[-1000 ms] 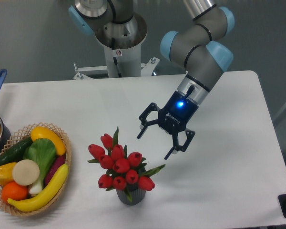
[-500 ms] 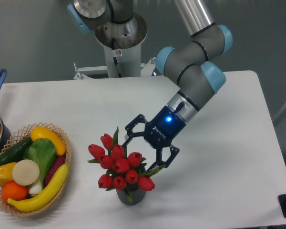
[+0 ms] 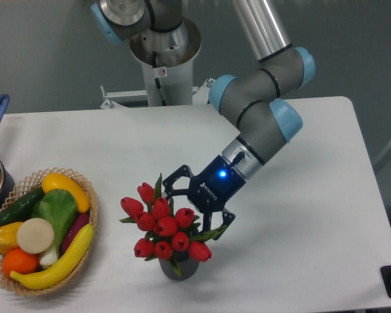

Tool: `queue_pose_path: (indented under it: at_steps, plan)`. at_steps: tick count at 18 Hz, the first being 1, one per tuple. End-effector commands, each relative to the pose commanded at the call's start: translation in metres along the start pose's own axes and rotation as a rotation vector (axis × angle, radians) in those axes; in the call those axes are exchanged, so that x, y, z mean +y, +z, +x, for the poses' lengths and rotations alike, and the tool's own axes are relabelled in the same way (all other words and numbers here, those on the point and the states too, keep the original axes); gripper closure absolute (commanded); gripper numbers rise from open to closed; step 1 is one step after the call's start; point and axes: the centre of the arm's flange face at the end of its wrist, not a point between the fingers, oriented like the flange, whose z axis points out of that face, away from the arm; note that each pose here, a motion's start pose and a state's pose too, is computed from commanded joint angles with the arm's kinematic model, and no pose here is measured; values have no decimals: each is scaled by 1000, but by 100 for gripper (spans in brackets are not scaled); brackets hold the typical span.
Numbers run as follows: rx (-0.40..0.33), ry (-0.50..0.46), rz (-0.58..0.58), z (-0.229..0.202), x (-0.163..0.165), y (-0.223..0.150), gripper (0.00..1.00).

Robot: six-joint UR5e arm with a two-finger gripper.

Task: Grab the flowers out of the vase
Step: 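Lower the gripper around the tulip stems and close it, then lift the gripped tulips up out of the grey vase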

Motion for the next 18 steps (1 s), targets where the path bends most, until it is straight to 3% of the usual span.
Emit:
queue_pose_path:
  at_steps: [2, 5, 8, 11, 18]
  plan:
    - [0, 2, 0, -1, -1, 1, 17]
    - [1, 0, 2, -1, -1, 1, 59]
    - [-2, 4, 4, -2, -1, -1, 89]
    - [-7, 10, 7, -2, -3, -4, 99]
    - [-7, 32, 58, 4, -25, -16, 100]
